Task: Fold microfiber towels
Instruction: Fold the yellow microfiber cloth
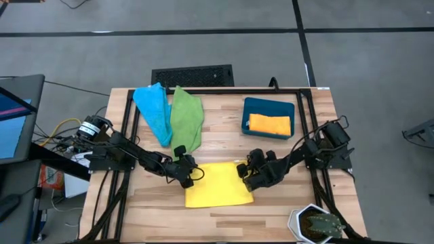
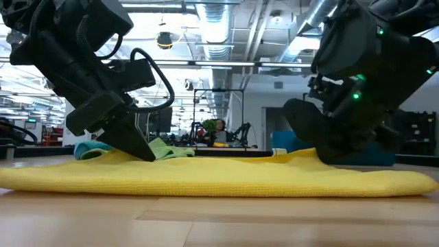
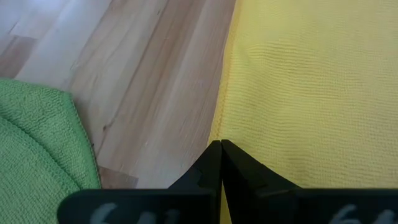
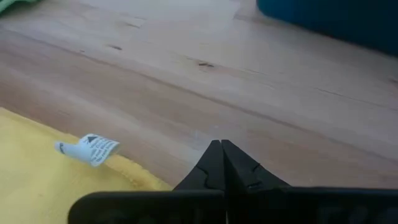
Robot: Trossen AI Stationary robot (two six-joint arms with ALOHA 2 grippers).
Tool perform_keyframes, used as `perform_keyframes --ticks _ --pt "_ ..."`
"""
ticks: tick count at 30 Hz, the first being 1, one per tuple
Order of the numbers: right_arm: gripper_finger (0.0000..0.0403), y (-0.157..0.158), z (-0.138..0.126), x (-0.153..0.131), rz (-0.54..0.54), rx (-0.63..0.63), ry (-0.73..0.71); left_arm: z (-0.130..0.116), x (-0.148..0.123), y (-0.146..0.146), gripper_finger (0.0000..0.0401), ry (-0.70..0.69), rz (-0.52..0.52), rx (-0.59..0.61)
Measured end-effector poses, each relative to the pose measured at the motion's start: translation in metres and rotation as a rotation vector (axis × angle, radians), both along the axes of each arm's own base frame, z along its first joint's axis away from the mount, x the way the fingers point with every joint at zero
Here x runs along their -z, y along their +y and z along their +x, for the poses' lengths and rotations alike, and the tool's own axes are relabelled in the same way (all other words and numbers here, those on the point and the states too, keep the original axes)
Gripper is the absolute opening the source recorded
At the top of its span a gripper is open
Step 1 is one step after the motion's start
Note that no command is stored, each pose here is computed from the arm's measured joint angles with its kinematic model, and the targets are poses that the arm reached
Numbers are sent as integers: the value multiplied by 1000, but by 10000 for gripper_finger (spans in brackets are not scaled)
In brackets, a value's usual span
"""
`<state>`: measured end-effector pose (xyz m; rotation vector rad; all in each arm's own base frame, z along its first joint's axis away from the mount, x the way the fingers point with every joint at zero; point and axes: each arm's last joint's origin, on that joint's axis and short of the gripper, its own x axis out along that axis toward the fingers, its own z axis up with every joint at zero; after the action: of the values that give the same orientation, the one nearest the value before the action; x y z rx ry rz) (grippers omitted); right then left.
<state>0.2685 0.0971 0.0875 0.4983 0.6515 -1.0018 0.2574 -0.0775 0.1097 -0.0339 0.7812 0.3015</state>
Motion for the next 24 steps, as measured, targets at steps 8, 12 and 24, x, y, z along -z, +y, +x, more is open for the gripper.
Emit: perform_keyframes --ticks 8,12,24 --pt "8 6 -8 -45 -123 -1 -195 0 0 0 0 -9 -22 -14" --pt "6 13 -3 -51 -158 -65 -236 1 -1 -1 0 -22 -27 -16" --pt "8 0 17 19 -65 38 -170 2 -1 -1 0 -28 -34 -16"
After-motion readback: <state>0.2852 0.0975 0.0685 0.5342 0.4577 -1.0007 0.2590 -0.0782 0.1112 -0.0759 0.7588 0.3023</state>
